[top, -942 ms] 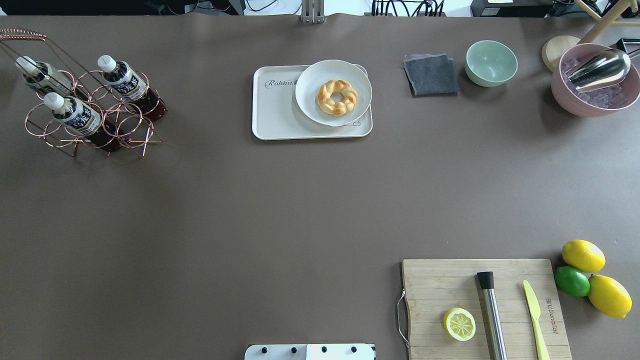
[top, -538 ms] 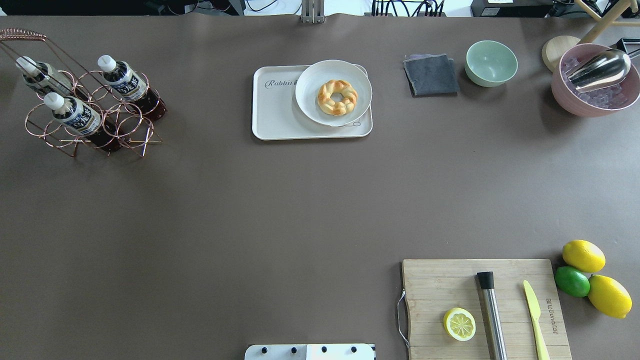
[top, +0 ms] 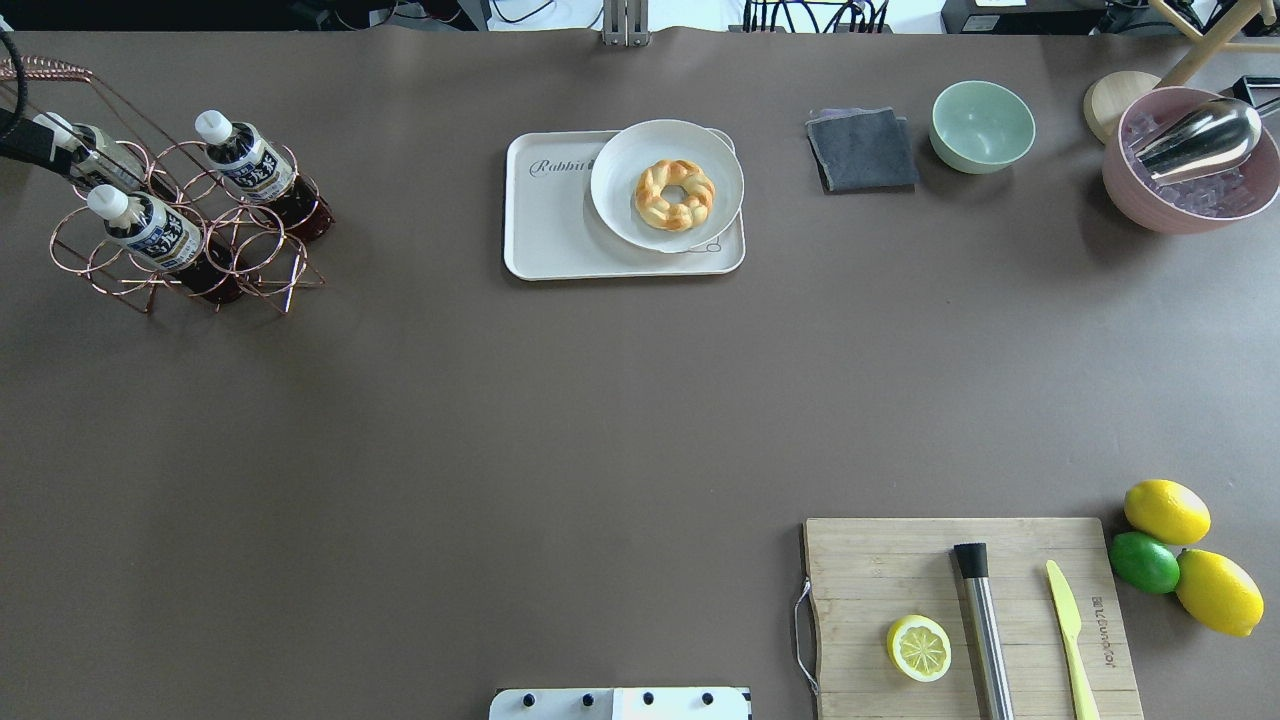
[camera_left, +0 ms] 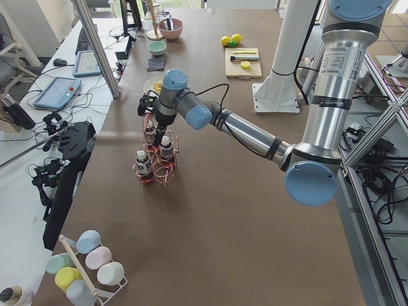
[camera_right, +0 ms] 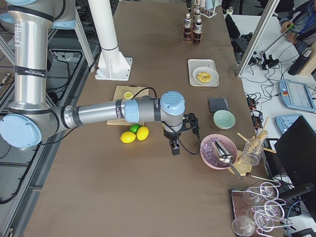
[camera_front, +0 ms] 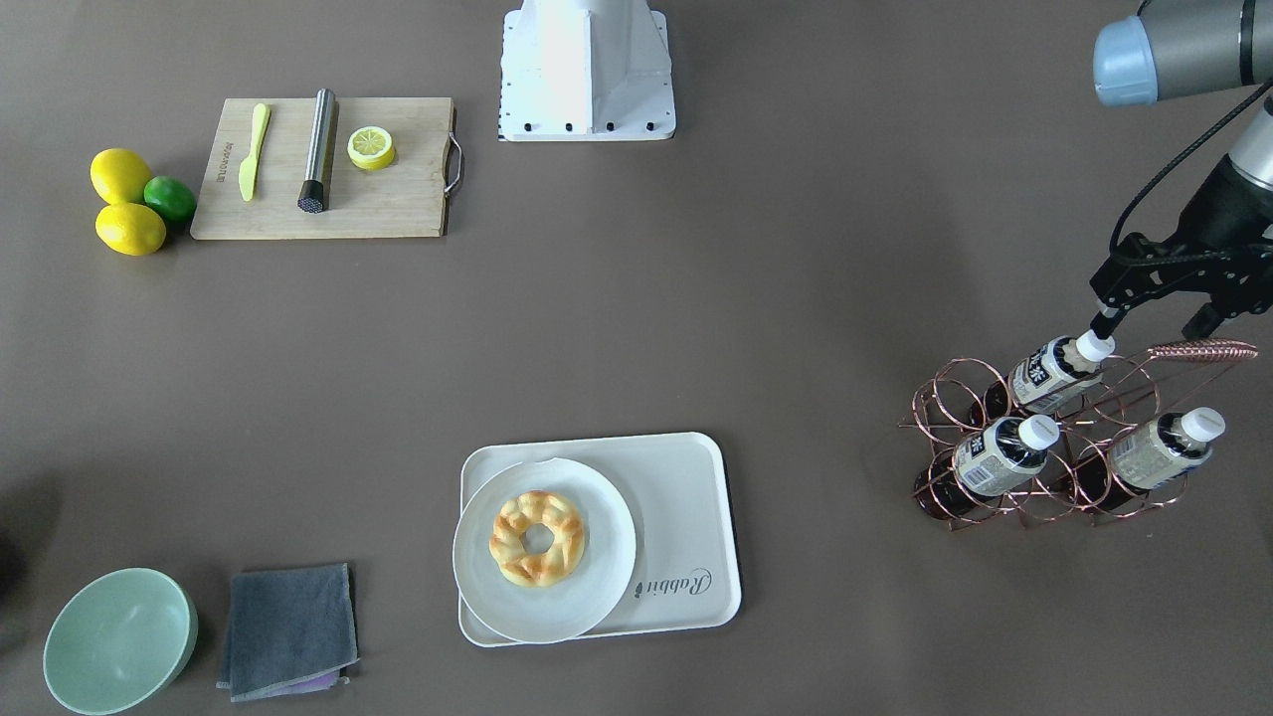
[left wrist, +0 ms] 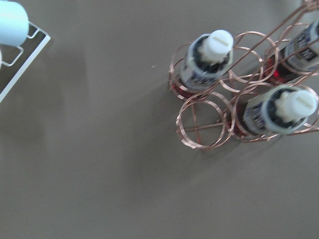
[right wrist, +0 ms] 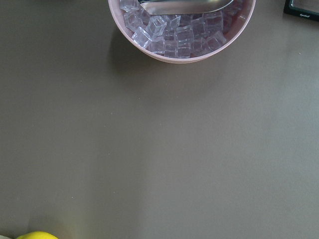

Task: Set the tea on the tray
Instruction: 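Lower the left gripper onto the nearest tea bottle in the copper rack, then close the left gripper on the bottle cap and lift it out of the rack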

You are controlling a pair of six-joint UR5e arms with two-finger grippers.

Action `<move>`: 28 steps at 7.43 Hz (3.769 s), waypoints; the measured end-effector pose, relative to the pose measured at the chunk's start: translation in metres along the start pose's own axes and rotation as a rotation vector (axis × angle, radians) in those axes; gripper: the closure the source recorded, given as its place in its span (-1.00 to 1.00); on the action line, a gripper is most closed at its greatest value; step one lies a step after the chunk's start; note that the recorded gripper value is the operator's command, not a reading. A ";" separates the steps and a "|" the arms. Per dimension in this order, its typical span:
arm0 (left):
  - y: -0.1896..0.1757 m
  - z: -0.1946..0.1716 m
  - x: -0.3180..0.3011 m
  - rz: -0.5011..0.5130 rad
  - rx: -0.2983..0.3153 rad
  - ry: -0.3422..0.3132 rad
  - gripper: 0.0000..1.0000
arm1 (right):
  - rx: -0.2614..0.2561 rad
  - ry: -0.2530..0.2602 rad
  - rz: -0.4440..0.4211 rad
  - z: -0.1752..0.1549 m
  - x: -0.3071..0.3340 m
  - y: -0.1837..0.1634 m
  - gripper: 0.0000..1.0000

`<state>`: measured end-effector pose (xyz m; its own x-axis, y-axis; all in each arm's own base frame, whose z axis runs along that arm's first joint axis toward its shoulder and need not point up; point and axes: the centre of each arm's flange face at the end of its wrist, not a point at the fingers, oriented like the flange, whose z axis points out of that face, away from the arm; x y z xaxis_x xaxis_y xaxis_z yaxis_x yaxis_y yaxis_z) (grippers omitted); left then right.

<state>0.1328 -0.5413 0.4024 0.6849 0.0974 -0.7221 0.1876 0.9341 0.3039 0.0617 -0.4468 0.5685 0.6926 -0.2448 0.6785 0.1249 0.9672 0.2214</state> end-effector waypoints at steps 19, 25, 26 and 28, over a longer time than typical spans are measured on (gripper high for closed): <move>0.001 -0.022 0.011 -0.010 0.015 0.023 1.00 | -0.006 -0.006 0.014 0.003 0.002 0.004 -0.99; -0.011 -0.143 -0.004 -0.005 0.020 0.021 1.00 | -0.002 -0.027 0.012 0.003 -0.001 0.002 -0.99; -0.006 -0.157 0.010 -0.017 0.018 0.026 1.00 | -0.001 -0.035 0.011 0.003 -0.002 0.002 -0.99; 0.011 -0.164 0.056 -0.065 0.004 0.065 1.00 | -0.001 -0.045 0.009 0.004 -0.004 0.001 -0.99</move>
<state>0.0578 -0.4697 0.2636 0.6242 0.0585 -0.7791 0.2335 0.9376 0.2575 0.0564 -0.4449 0.5688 0.6609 -0.2391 0.7113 0.1197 0.9694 0.2146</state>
